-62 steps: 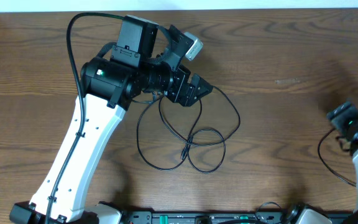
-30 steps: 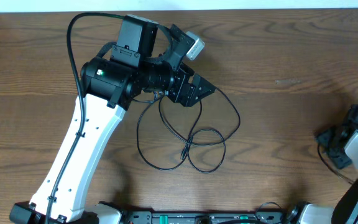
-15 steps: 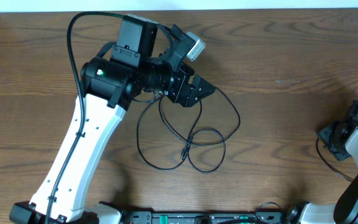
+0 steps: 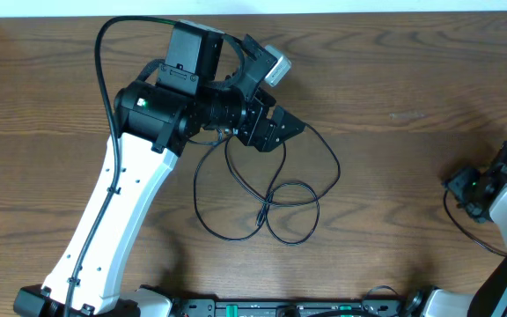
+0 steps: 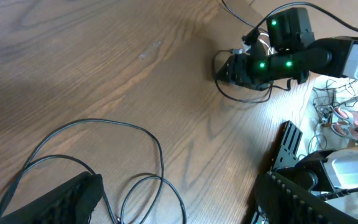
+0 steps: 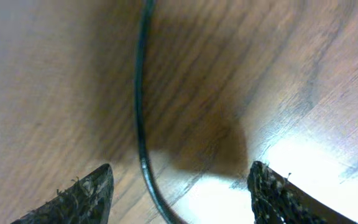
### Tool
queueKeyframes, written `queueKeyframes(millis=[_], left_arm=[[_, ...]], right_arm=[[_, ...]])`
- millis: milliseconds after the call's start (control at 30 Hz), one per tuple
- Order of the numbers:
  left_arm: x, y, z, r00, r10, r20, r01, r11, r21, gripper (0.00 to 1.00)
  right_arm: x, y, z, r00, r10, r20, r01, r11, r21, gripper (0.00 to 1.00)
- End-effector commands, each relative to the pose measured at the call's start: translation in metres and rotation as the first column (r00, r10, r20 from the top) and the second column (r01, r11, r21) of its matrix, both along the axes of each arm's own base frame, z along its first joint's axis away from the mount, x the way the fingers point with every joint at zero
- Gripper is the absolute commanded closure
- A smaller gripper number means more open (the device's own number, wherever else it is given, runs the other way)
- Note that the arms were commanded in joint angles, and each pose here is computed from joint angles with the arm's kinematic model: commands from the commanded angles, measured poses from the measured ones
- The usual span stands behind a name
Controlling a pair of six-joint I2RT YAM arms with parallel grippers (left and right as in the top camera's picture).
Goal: Untangle cables
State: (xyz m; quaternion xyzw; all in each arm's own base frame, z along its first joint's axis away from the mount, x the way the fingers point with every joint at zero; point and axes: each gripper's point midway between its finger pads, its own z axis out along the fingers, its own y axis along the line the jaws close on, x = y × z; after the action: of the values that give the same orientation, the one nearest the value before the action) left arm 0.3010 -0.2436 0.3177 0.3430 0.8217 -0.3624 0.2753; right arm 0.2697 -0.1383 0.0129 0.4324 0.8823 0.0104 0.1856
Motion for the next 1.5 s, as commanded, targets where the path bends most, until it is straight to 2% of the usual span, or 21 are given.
queueKeyframes(millis=[0, 467, 733, 1200, 1267, 1333, 1400, 1467], left_arm=[[-0.004, -0.002, 0.012, 0.999, -0.019, 0.033, 0.020, 1.000, -0.021, 0.16], [-0.003, -0.002, 0.012, 0.999, -0.019, 0.034, 0.020, 1.000, -0.021, 0.16], [-0.004, -0.002, 0.012, 0.999, -0.025, 0.042, 0.026, 0.999, -0.018, 0.16], [-0.003, -0.001, 0.012, 0.999, -0.027, 0.046, 0.028, 0.999, -0.018, 0.16], [-0.003, -0.001, 0.012, 0.999, -0.027, 0.046, 0.028, 0.999, -0.018, 0.16], [-0.003, -0.001, 0.012, 0.998, -0.029, 0.049, 0.030, 0.999, -0.017, 0.16], [-0.003, -0.001, 0.012, 0.998, -0.029, 0.049, 0.030, 0.999, -0.017, 0.16], [-0.003, -0.001, 0.012, 0.998, -0.029, 0.049, 0.030, 0.999, -0.016, 0.16]], right_arm=[[0.001, 0.002, 0.004, 1.000, 0.023, 0.006, -0.022, 1.000, -0.020, 0.33], [-0.008, -0.007, 0.002, 0.999, 0.010, -0.048, -0.013, 0.997, -0.080, 0.33], [0.007, 0.005, 0.004, 0.997, 0.076, -0.021, -0.077, 0.992, -0.101, 0.32], [-0.001, 0.006, -0.032, 0.988, 0.067, -0.138, -0.080, 0.992, -0.095, 0.32], [-0.002, 0.005, -0.033, 0.987, 0.063, -0.145, -0.078, 0.992, -0.102, 0.52], [-0.002, 0.005, -0.033, 0.987, 0.063, -0.145, -0.078, 0.992, -0.101, 0.61], [-0.002, 0.005, -0.033, 0.988, 0.064, -0.143, -0.079, 0.992, -0.099, 0.86], [-0.001, 0.007, -0.033, 0.988, 0.067, -0.139, -0.081, 0.992, -0.092, 0.98]])
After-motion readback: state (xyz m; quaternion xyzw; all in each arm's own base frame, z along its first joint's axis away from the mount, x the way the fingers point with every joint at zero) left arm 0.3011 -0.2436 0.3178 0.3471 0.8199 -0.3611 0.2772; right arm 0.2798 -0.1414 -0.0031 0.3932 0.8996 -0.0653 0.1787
